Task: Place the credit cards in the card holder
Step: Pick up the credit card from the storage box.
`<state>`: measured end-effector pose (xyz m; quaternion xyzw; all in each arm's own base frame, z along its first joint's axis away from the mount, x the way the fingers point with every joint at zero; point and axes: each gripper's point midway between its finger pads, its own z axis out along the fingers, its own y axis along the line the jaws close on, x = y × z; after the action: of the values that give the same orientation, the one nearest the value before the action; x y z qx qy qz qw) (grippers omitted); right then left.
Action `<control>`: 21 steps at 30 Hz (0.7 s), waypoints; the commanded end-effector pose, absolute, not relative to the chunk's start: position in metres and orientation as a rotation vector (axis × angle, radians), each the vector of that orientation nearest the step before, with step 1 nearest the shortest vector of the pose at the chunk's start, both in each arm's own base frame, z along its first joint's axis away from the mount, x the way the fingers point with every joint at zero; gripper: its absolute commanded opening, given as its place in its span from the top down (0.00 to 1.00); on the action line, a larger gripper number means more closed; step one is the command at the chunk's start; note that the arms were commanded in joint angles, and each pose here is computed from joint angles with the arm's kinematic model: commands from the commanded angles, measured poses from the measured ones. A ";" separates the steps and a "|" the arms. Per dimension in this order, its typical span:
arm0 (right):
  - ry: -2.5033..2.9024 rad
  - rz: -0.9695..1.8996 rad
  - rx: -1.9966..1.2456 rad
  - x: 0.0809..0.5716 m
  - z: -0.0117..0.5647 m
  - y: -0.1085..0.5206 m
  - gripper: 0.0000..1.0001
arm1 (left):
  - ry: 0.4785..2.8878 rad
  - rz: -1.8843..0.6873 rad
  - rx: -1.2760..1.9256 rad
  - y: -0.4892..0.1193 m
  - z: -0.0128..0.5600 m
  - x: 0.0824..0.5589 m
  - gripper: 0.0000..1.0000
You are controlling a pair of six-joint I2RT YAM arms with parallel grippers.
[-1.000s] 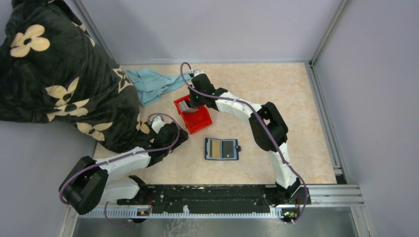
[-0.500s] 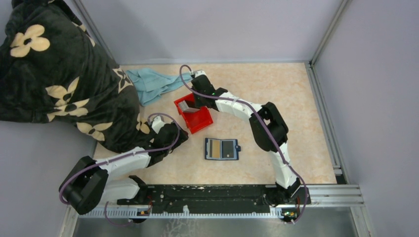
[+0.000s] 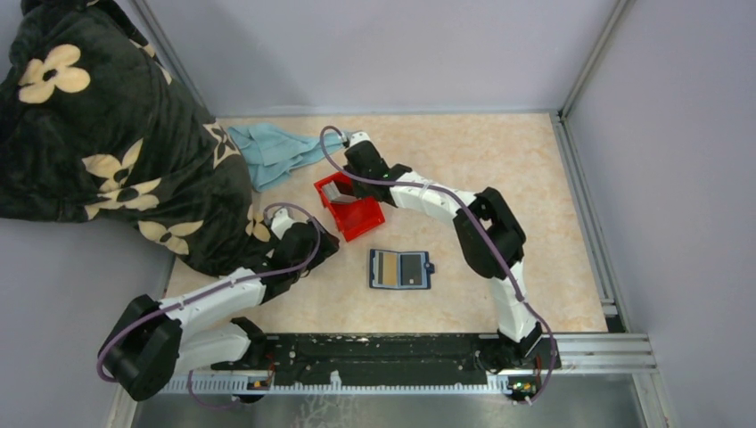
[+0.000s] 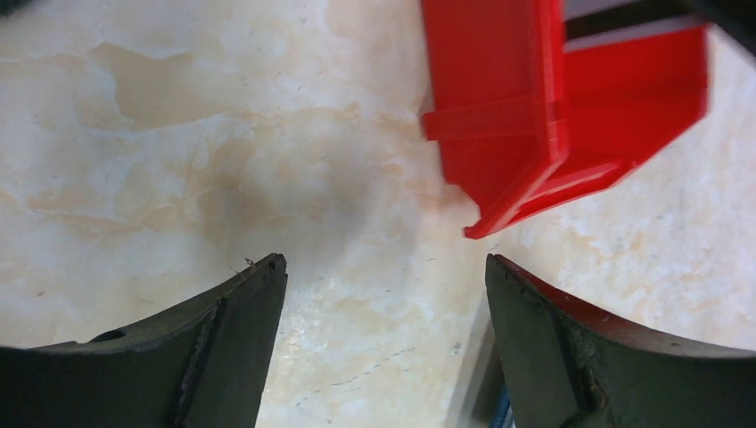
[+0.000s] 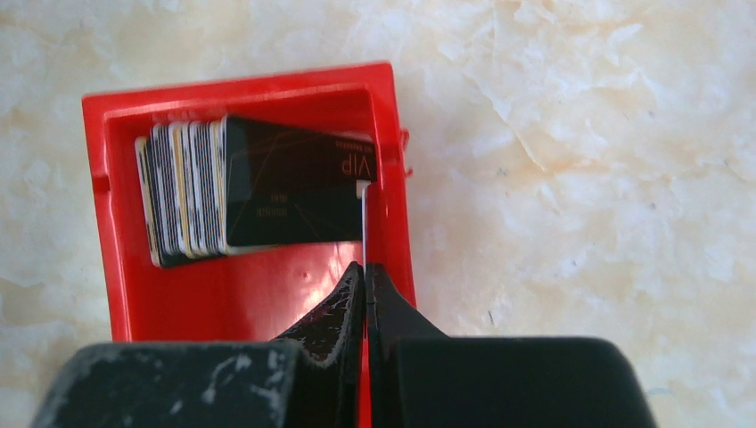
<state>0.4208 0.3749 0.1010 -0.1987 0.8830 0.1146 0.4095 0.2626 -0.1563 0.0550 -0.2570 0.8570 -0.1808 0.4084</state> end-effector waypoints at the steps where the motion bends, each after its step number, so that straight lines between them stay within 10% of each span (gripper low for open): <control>1: 2.046 0.303 -0.487 0.410 0.176 0.373 1.00 | 2.126 -0.542 -0.638 -0.168 0.090 0.269 0.12; 21: 1.809 0.417 -0.331 0.253 0.233 0.266 1.00 | 2.136 -0.955 -0.612 -0.253 0.192 0.279 0.09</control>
<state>0.2691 0.2801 0.2133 -0.1804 0.7992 0.1581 0.5511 0.2851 -0.2280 0.1762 -0.2409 0.8270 -0.3225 0.3925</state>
